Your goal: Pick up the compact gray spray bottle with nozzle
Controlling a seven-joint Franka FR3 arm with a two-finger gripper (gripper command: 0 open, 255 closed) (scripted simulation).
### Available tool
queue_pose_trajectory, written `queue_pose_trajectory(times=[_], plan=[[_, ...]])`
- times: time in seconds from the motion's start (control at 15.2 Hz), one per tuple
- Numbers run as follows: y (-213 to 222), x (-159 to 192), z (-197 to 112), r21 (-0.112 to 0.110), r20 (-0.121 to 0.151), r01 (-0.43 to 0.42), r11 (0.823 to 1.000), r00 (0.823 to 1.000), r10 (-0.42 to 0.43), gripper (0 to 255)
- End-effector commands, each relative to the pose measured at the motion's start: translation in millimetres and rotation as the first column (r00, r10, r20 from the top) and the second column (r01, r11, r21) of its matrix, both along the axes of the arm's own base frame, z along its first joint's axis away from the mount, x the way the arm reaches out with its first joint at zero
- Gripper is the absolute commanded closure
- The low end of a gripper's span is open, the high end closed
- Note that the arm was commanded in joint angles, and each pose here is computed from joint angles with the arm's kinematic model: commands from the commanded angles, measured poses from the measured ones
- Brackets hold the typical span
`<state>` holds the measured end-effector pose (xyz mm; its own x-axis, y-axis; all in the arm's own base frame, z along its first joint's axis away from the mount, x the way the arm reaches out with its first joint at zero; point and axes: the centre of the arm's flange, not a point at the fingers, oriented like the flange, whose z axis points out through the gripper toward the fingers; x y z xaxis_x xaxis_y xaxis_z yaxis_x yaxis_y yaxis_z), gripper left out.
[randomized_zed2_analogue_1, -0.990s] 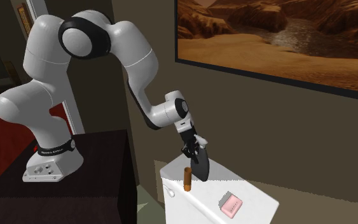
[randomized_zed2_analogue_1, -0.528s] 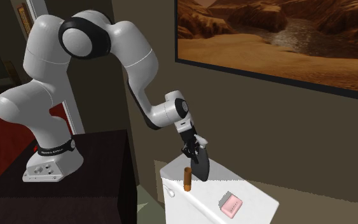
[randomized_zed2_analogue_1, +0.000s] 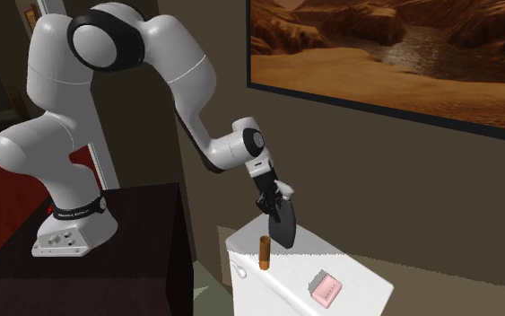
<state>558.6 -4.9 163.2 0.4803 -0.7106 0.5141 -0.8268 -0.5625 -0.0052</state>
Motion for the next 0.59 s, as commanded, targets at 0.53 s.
queue_pose_trajectory(times=[0.53], plan=[[-1, 0, 44, 0.0, 0.0, 0.0, 1.0, 1.0, 0.0, 255]])
